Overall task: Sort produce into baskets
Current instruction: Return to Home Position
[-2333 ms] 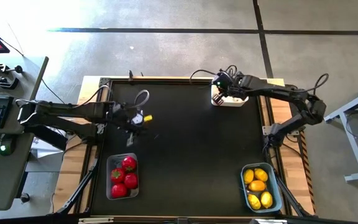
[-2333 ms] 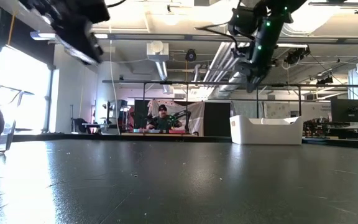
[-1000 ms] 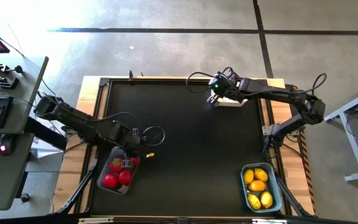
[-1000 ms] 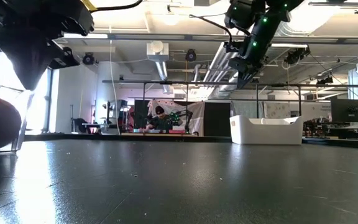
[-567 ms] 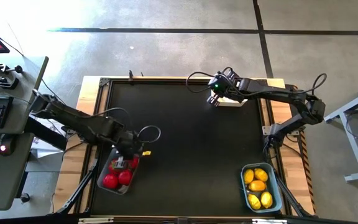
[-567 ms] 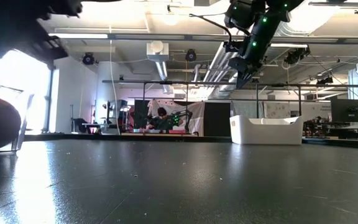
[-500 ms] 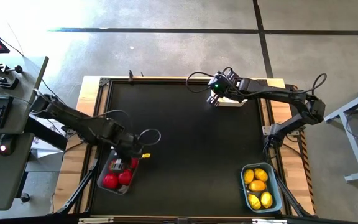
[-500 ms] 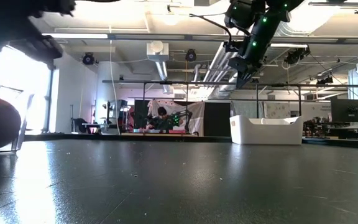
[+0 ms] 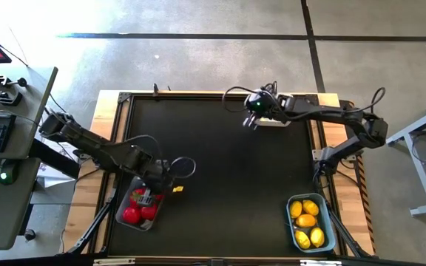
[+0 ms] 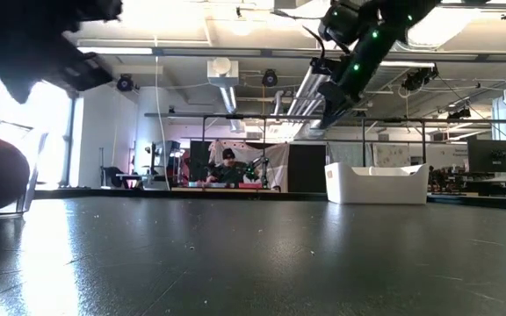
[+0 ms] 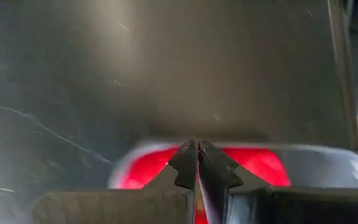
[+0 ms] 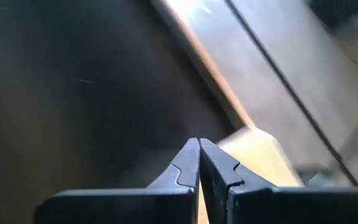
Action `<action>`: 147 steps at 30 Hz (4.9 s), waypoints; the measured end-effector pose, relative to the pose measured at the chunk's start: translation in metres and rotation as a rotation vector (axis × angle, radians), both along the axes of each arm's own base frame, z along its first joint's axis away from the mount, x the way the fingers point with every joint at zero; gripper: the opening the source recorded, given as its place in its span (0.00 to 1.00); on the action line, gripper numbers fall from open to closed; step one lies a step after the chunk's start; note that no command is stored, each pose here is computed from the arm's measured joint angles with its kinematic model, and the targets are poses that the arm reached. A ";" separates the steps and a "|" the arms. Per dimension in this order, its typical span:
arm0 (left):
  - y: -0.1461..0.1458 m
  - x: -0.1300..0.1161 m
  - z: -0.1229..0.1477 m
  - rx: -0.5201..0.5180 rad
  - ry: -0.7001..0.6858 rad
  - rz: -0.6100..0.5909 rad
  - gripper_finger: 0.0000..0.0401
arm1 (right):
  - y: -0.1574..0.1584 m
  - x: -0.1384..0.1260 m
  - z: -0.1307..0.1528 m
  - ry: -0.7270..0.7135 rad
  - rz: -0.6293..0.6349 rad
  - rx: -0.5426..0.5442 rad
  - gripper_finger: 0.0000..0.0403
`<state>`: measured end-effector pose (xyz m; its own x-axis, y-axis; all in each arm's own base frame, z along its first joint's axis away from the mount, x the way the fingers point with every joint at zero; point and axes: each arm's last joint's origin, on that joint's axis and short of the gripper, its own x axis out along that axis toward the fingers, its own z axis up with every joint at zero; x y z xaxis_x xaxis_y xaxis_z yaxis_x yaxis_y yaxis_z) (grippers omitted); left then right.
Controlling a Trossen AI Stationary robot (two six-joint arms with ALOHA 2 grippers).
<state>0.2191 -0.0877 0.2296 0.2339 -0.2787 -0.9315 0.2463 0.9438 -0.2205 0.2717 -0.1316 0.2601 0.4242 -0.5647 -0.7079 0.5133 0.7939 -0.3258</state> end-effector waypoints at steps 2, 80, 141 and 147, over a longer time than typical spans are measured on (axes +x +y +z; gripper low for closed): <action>0.006 0.003 0.004 0.010 -0.053 0.018 0.00 | 0.002 0.003 -0.009 -0.082 0.100 0.015 0.00; 0.150 -0.091 -0.064 0.057 -1.295 0.672 0.00 | 0.103 -0.183 -0.070 -0.845 0.341 -0.138 0.00; 0.121 -0.121 -0.067 0.164 -1.174 0.887 0.00 | 0.108 -0.178 -0.088 -0.869 0.207 -0.279 0.00; 0.121 -0.121 -0.067 0.164 -1.174 0.887 0.00 | 0.108 -0.178 -0.088 -0.869 0.207 -0.279 0.00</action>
